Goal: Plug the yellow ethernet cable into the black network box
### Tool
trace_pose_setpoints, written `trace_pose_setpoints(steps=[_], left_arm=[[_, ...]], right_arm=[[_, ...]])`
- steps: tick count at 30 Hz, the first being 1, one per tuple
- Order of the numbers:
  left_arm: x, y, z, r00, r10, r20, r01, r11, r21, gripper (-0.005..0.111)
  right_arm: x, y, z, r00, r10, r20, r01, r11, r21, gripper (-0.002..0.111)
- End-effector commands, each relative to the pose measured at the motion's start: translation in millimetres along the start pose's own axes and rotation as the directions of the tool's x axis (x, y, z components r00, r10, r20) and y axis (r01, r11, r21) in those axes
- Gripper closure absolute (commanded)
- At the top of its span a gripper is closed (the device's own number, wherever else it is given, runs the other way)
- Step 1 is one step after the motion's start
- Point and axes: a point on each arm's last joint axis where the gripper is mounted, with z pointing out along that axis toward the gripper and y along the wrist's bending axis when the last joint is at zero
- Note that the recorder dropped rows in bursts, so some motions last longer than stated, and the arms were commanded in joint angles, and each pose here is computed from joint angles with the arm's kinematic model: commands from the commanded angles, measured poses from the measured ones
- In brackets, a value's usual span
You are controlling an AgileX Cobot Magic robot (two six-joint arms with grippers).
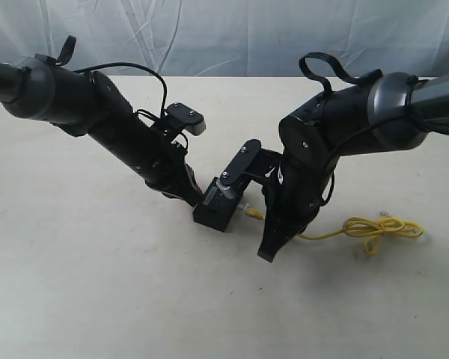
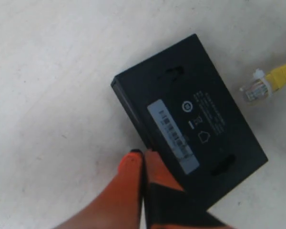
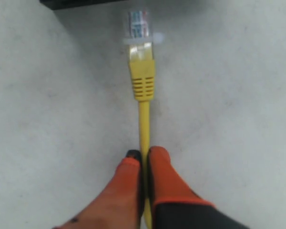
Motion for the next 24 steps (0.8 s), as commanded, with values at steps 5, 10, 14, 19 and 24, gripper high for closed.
trace_pose_setpoints(steps=[5, 10, 14, 19, 24], left_arm=[[-3, -2.8, 0, 1.0, -0.012, 0.009, 0.012, 1.0, 0.015, 0.107], [-3, -2.8, 0, 1.0, -0.012, 0.009, 0.012, 1.0, 0.015, 0.107], [-3, -2.8, 0, 1.0, -0.012, 0.009, 0.012, 1.0, 0.015, 0.107], [-3, -2.8, 0, 1.0, -0.014, 0.01, 0.013, 1.0, 0.015, 0.107], [-3, -2.8, 0, 1.0, -0.014, 0.01, 0.013, 1.0, 0.015, 0.107]], right_arm=[[2, 2, 0, 0.999, -0.028, -0.022, 0.028, 0.999, -0.016, 0.109], [0, 7, 0, 0.999, -0.047, -0.02, 0.047, 0.999, -0.018, 0.109], [-4, 13, 0, 0.997, -0.078, -0.011, 0.078, 0.997, -0.018, 0.109], [-4, 13, 0, 0.997, -0.078, -0.008, 0.077, 0.997, -0.017, 0.109], [-6, 12, 0, 0.997, -0.073, 0.012, 0.073, 0.997, -0.01, 0.109]])
